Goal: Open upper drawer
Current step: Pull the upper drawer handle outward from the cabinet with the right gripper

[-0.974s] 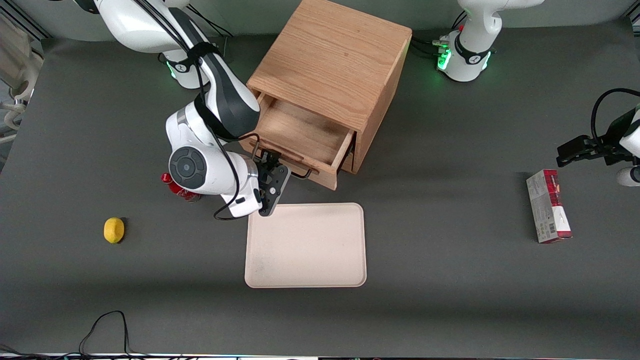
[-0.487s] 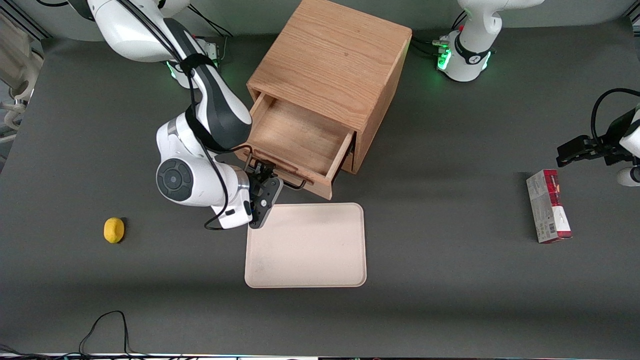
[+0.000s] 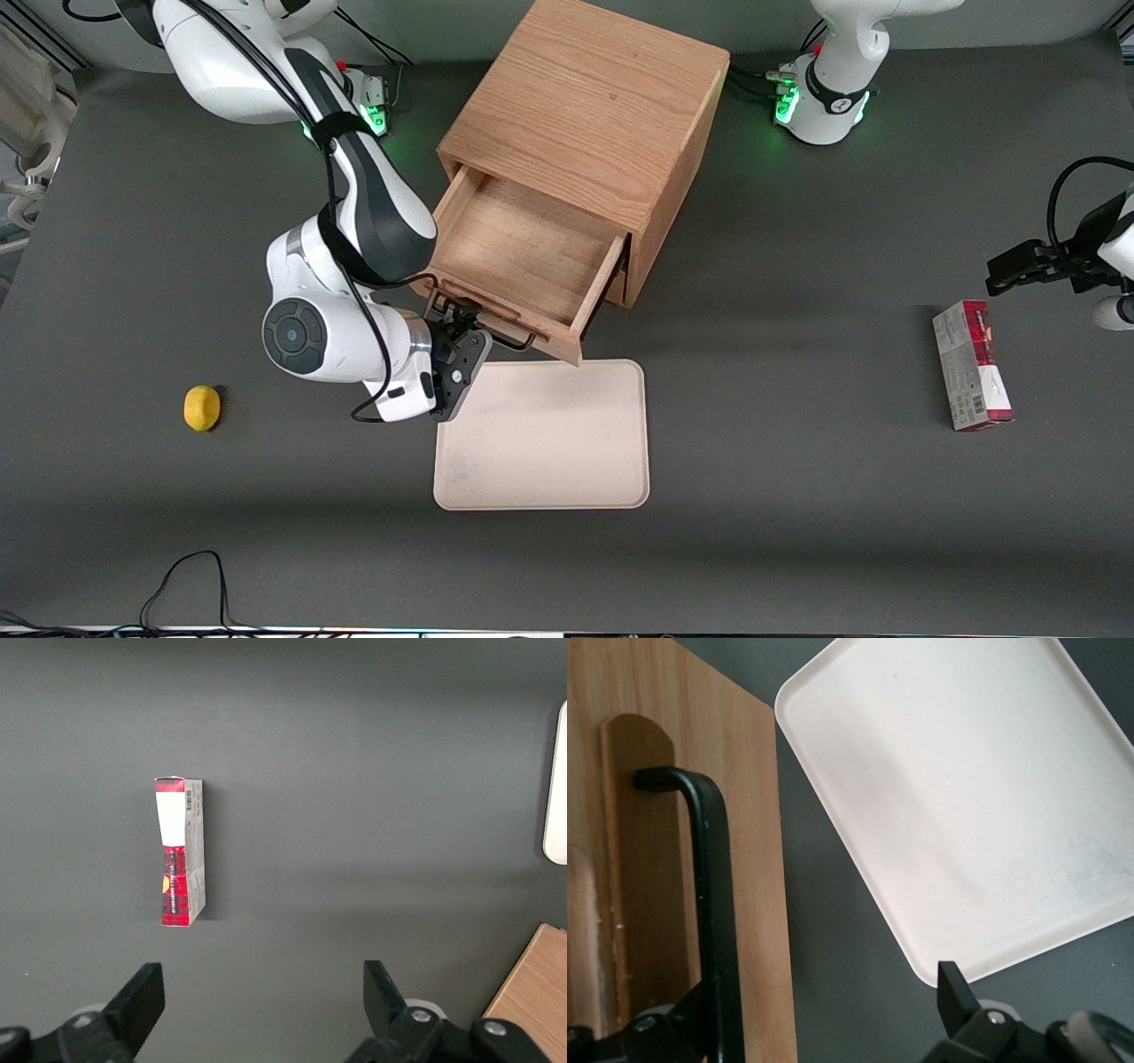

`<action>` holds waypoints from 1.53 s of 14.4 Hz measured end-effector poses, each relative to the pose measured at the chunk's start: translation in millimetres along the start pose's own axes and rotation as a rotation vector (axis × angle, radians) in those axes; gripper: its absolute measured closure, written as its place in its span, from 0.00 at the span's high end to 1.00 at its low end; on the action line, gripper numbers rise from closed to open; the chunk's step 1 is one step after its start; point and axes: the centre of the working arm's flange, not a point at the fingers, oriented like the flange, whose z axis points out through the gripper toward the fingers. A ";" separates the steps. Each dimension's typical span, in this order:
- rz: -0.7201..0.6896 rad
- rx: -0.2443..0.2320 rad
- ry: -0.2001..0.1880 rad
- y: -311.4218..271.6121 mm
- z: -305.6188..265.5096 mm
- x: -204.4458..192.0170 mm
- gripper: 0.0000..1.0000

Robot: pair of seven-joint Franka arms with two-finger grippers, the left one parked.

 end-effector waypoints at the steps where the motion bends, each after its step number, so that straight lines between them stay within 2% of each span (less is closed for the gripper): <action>1: 0.003 -0.001 0.001 2.8 0.0 -0.5 1.00; 22: 0.040 -0.022 0.065 51.4 -18.6 -6.9 1.00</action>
